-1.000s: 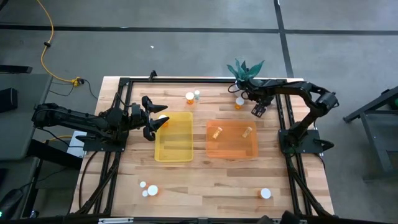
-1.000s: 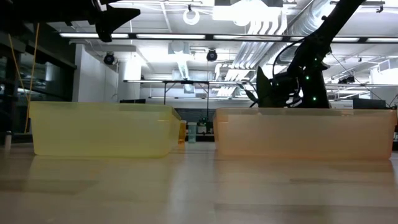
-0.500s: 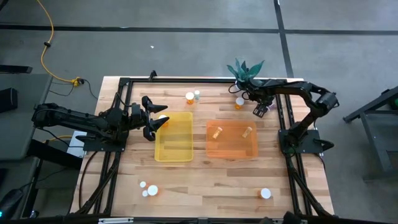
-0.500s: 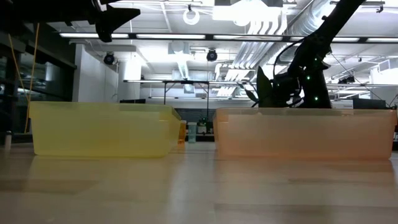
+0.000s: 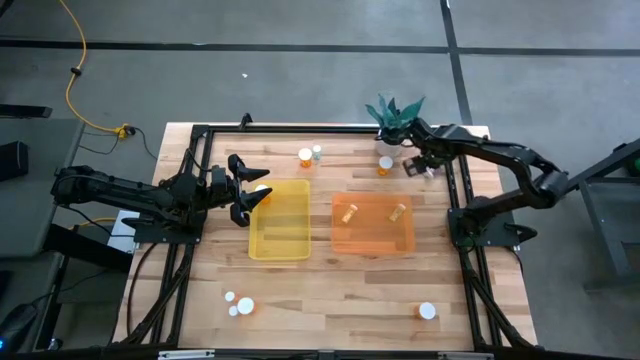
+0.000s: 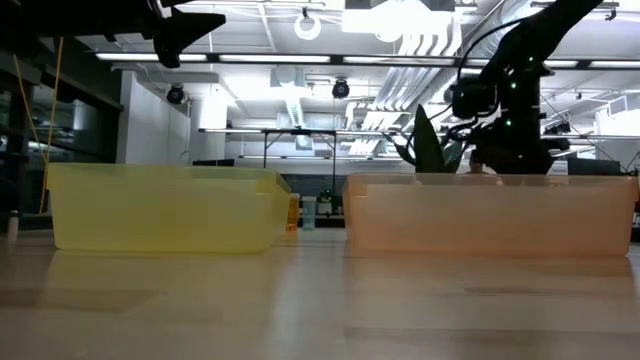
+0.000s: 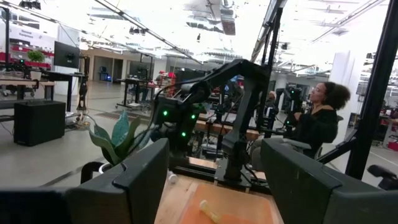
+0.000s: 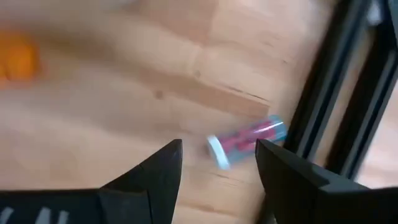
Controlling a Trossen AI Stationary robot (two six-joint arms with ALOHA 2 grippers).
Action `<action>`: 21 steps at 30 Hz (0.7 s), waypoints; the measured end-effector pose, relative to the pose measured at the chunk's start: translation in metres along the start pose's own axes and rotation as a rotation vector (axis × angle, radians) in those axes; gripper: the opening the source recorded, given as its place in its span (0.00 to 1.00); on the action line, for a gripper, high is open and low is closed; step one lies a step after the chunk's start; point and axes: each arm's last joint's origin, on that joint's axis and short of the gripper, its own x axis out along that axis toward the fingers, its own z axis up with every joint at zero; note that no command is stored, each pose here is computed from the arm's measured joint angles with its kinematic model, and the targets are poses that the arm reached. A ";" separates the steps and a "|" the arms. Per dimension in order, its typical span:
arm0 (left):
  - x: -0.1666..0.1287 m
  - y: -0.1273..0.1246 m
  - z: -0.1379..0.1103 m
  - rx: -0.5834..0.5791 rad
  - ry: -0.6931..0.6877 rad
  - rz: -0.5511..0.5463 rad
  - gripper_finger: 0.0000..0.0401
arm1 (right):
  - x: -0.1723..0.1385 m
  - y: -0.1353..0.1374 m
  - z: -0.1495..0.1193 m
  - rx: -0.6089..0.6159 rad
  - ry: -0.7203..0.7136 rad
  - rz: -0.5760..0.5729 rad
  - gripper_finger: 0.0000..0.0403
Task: Pick and place medicine bottles into bin by pill shape (circle, oval)
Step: Put the small blue capsule bottle into the orange bin
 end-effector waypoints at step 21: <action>0.000 0.000 -0.002 -0.012 0.022 0.002 0.60 | 0.006 -0.001 -0.015 0.494 -0.041 -0.162 0.49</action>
